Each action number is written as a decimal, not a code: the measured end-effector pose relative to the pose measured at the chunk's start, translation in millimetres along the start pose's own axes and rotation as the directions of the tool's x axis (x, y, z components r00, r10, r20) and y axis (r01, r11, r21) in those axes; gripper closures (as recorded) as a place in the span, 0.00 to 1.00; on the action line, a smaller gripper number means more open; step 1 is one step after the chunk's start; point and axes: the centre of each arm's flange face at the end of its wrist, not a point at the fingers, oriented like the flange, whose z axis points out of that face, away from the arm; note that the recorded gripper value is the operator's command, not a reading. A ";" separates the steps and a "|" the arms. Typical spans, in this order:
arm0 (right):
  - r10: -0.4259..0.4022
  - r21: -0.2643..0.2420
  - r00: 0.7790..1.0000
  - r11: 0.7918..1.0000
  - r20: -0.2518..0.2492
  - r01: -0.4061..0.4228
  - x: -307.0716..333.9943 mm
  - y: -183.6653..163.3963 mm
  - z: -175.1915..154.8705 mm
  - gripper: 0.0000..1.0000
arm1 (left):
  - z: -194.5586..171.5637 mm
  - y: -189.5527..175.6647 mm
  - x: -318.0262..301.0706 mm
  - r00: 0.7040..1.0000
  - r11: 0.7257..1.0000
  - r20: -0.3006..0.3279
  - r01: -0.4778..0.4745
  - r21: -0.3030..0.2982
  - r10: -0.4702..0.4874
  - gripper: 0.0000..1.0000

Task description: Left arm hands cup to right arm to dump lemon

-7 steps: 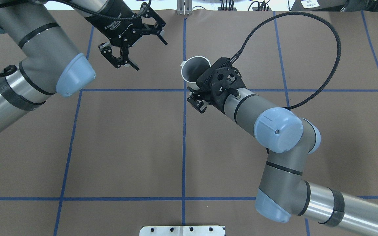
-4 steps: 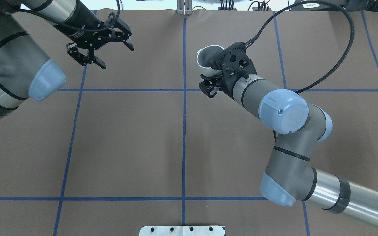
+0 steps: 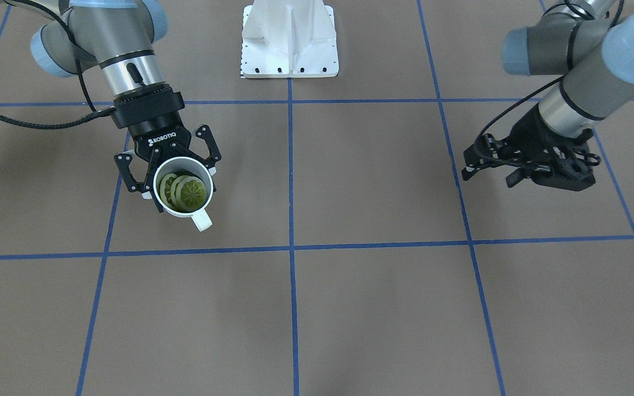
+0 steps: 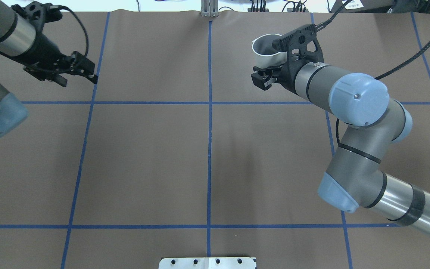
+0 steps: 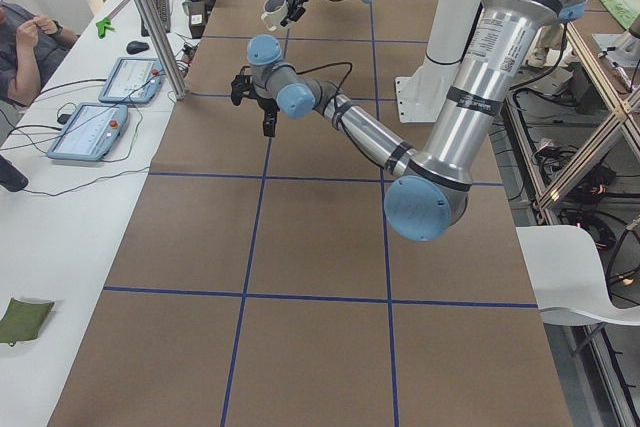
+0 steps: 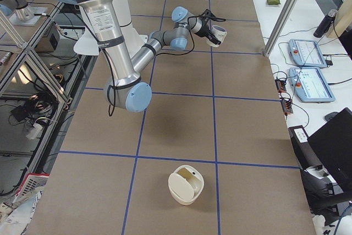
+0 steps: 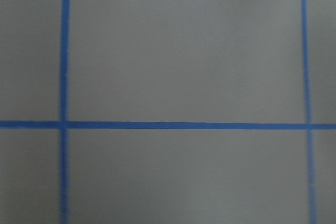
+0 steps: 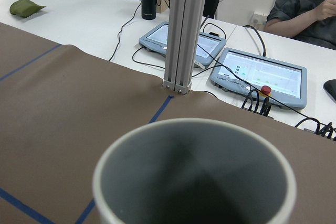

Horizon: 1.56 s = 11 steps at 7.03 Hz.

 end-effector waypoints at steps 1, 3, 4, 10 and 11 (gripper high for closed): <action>0.044 0.004 0.999 0.999 -0.003 -0.044 12.3 4.5 -15.2 0.64 | -4.4 11.2 -53.0 0.995 0.996 0.041 -0.089 -0.008 0.090 0.00; 0.130 0.015 0.991 0.991 -0.014 -0.130 46.1 19.1 -50.5 0.67 | -16.6 28.5 -123.4 0.977 0.981 0.089 -0.194 -0.027 0.195 0.00; 0.151 0.031 0.988 0.988 -0.017 -0.150 74.2 34.5 -67.7 0.67 | -18.9 32.3 -134.4 0.973 0.977 0.095 -0.210 -0.034 0.212 0.00; 0.262 0.137 0.964 0.957 -0.042 -0.254 282.8 161.6 -155.3 0.68 | -39.6 36.3 -110.2 0.989 0.993 0.095 -0.110 -0.031 0.112 0.00; 0.320 0.171 0.947 0.935 -0.024 -0.312 316.9 188.4 -159.3 0.68 | -43.3 36.9 -105.0 0.991 0.995 0.091 -0.101 -0.024 0.103 0.00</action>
